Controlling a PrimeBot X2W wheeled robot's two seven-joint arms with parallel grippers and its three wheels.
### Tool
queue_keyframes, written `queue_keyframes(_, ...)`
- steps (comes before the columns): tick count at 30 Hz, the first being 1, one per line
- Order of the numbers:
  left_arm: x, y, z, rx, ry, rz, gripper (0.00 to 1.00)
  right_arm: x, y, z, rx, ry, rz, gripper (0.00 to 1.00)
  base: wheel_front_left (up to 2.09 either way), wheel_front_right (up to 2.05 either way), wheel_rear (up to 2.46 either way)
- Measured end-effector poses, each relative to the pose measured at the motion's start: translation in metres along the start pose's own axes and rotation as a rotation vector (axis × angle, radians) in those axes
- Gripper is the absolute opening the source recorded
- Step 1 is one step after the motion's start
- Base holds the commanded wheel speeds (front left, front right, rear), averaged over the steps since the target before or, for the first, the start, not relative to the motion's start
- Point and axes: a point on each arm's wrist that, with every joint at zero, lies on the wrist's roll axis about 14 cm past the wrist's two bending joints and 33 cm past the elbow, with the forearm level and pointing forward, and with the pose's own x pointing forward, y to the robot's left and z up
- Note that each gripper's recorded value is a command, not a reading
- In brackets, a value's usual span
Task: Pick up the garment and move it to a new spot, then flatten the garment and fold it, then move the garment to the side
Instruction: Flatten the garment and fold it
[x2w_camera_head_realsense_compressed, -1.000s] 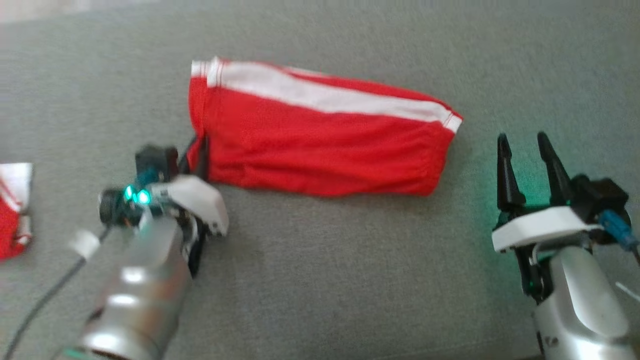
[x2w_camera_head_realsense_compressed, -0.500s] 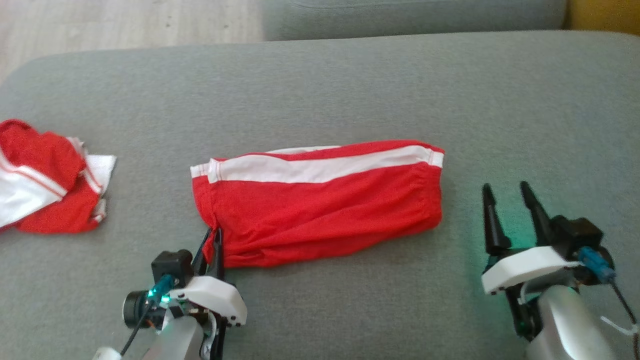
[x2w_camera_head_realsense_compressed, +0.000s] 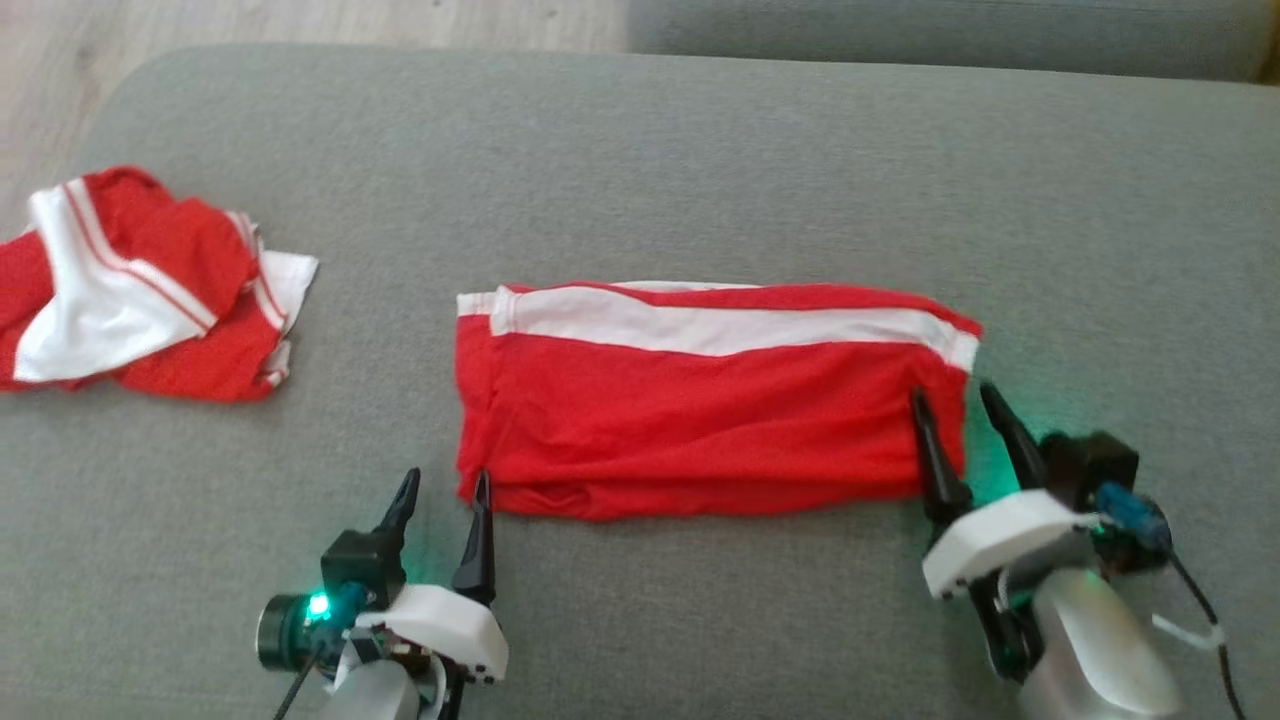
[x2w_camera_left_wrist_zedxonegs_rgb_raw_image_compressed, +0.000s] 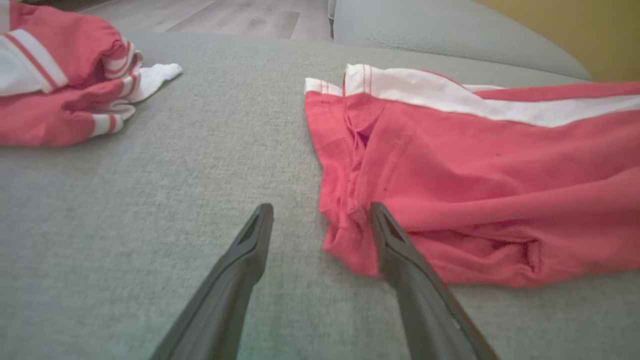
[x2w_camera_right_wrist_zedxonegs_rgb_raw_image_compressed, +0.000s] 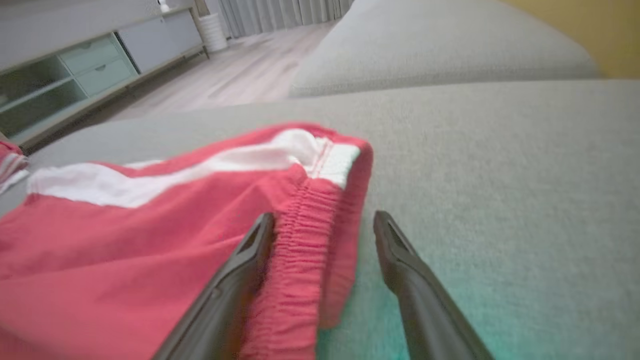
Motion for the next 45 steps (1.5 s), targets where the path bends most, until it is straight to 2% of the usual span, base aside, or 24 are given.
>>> queue_keyframes(4,-0.003,0.006,-0.004,-0.006,0.010,0.016,1.00,-0.001,0.002,-0.031,0.027,0.096,0.001,1.00,0.00,0.00,0.00)
queue_keyframes(11,-0.005,0.009,-0.008,-0.006,0.019,0.025,1.00,0.015,0.029,-0.031,0.123,0.107,0.076,1.00,0.00,0.00,0.00)
queue_keyframes(13,-0.006,0.008,-0.009,-0.003,0.022,0.022,1.00,0.015,0.036,-0.032,0.150,0.110,0.094,0.09,0.00,0.00,0.00)
queue_keyframes(14,-0.006,0.008,-0.009,-0.003,0.023,0.021,1.00,0.016,0.037,-0.032,0.164,0.110,0.092,0.00,0.00,0.00,0.00)
queue_keyframes(21,-0.008,0.005,-0.008,-0.001,0.016,0.013,1.00,0.021,0.023,-0.018,0.234,0.076,0.042,0.00,0.00,0.00,0.00)
queue_keyframes(23,-0.009,0.002,-0.009,0.004,0.019,0.002,1.00,0.017,0.006,-0.014,0.244,0.061,0.000,0.00,0.00,0.00,0.00)
queue_keyframes(28,-0.019,-0.010,-0.023,0.001,0.048,-0.038,1.00,-0.010,-0.063,-0.007,0.202,0.037,-0.150,0.00,0.00,0.00,0.00)
queue_keyframes(32,-0.019,-0.021,-0.022,0.009,0.044,-0.077,1.00,-0.020,-0.075,0.007,0.194,-0.010,-0.175,0.00,0.00,0.00,0.00)
queue_keyframes(36,-0.022,-0.029,-0.023,0.025,0.047,-0.105,1.00,-0.015,-0.047,0.024,0.219,-0.060,-0.098,0.00,0.00,0.00,0.00)
queue_keyframes(45,-0.041,-0.020,-0.036,0.017,0.071,-0.074,1.00,0.012,0.079,0.041,0.260,-0.046,0.219,0.00,0.00,0.00,0.00)
